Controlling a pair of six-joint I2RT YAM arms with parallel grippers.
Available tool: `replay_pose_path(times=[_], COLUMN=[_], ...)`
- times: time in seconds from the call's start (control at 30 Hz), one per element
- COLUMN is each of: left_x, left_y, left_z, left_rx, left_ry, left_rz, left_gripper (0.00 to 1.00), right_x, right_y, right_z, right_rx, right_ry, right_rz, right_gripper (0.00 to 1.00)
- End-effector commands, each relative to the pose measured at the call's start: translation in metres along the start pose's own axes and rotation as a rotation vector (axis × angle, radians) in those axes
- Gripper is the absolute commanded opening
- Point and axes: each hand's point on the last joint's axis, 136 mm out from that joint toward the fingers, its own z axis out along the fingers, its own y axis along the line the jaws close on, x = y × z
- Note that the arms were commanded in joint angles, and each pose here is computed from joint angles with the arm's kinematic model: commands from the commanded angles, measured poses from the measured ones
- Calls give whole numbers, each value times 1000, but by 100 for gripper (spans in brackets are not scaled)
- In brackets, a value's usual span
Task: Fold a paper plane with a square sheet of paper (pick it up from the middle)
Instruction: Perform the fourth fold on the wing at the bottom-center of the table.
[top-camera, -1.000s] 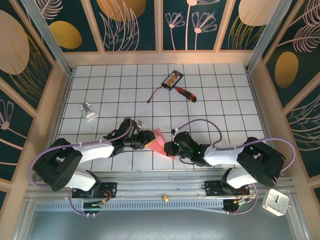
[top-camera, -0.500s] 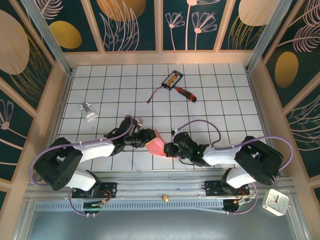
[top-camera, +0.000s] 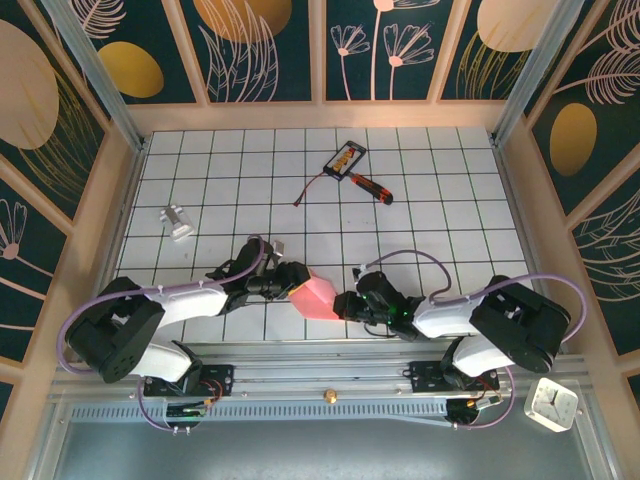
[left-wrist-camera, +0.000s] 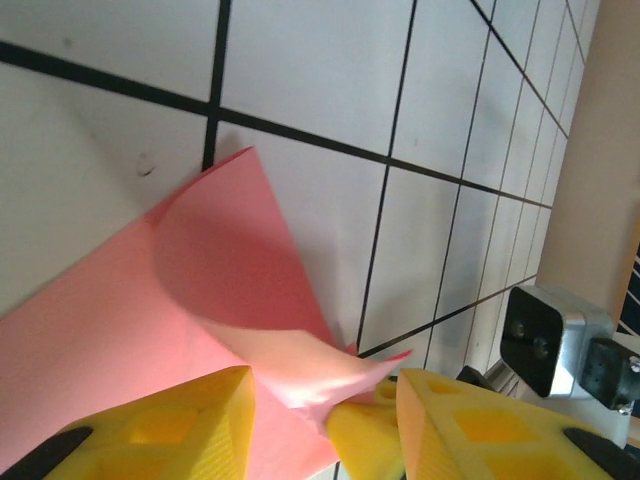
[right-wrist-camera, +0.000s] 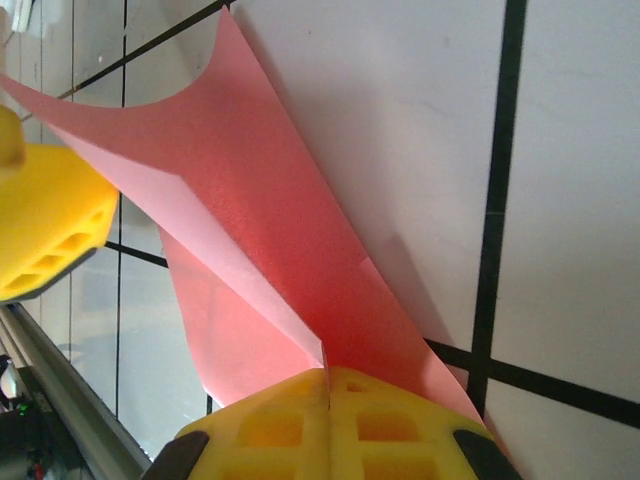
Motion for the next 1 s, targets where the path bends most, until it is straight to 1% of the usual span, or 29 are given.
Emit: replay_pose_path(times=[0.0,0.33,0.53,0.77,0.83,0.97], left_x=[0,5,9,18,18,15], left_y=[-4,-13,-27,-37,-41,-36], left_z=[-4,3,7,18,18,15], left_rx=[29,42,48,56,59,16], left_ry=[-9,31,59,102,101,83], left_rz=[3,24,71,105,120,139], left_gripper=[42,42,39,39,39,39], right_x=[-4,-4,-4,-6,-6,-7], right_y=[6,0,0,4,6,7], right_z=[-5,-4,0,3,4,6], right_rx=[-44,-53,-40,-55,-57,-50], right_ry=[-19,-5,17,26,31,35], right_rz=[56,90,84,81,72,43], right_gripper=[0,0,0,0,1,2])
